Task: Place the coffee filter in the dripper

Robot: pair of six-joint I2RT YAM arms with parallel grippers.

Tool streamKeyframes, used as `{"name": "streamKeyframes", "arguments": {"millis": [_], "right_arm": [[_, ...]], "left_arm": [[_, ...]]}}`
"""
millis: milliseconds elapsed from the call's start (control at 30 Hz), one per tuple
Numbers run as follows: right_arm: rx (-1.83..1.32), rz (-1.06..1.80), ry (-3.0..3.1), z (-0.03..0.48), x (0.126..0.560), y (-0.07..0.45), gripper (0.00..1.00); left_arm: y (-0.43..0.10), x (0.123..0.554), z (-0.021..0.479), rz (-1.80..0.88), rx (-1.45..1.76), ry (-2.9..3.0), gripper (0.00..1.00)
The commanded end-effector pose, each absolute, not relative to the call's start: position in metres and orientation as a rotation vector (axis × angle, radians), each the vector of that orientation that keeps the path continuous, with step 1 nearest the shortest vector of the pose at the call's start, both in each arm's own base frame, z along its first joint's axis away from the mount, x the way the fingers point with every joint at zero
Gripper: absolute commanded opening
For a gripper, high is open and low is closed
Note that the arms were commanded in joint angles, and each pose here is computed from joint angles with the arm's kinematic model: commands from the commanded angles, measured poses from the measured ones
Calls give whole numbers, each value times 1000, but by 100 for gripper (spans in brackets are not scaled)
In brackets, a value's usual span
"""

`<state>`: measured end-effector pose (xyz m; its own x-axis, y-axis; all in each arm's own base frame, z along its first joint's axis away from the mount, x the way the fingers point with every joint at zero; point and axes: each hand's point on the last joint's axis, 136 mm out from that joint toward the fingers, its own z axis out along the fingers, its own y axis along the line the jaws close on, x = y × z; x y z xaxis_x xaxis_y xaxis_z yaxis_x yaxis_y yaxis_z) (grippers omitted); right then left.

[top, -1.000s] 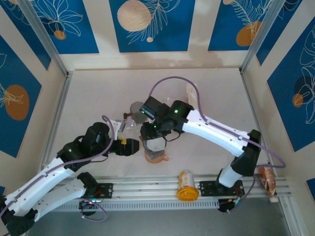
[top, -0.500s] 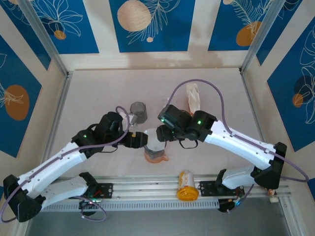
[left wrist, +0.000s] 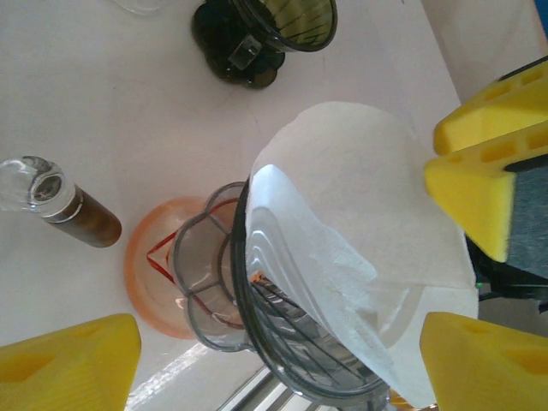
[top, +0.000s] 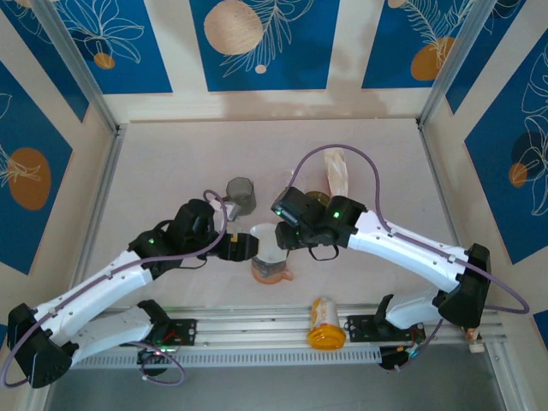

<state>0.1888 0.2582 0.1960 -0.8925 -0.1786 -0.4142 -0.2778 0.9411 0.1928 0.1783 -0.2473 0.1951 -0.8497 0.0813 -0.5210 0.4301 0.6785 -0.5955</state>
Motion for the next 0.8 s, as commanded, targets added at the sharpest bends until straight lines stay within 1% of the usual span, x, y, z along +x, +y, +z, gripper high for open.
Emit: {"name": "streamKeyframes", "arguments": {"millis": [0, 33, 100, 133, 200, 267, 633, 767], "right_arm": [[-327, 354, 2710, 191, 186, 261, 38], [-330, 353, 2714, 190, 186, 262, 38], [-328, 345, 2718, 189, 186, 262, 37], [-326, 341, 2721, 188, 185, 261, 37], [-322, 329, 2727, 184, 185, 260, 36], [-314, 312, 2734, 181, 185, 257, 35], [-278, 242, 2766, 165, 184, 246, 35], [-270, 230, 2774, 161, 185, 246, 36]], "left_arm": [[-255, 179, 206, -1068, 426, 2392, 85], [-253, 181, 202, -1037, 423, 2411, 81], [-247, 184, 194, -972, 413, 2442, 71], [-245, 185, 191, -953, 407, 2449, 68], [-245, 183, 186, -956, 406, 2452, 67], [-242, 182, 181, -946, 395, 2463, 62], [-237, 181, 168, -927, 370, 2485, 60], [-236, 180, 163, -916, 366, 2497, 60]]}}
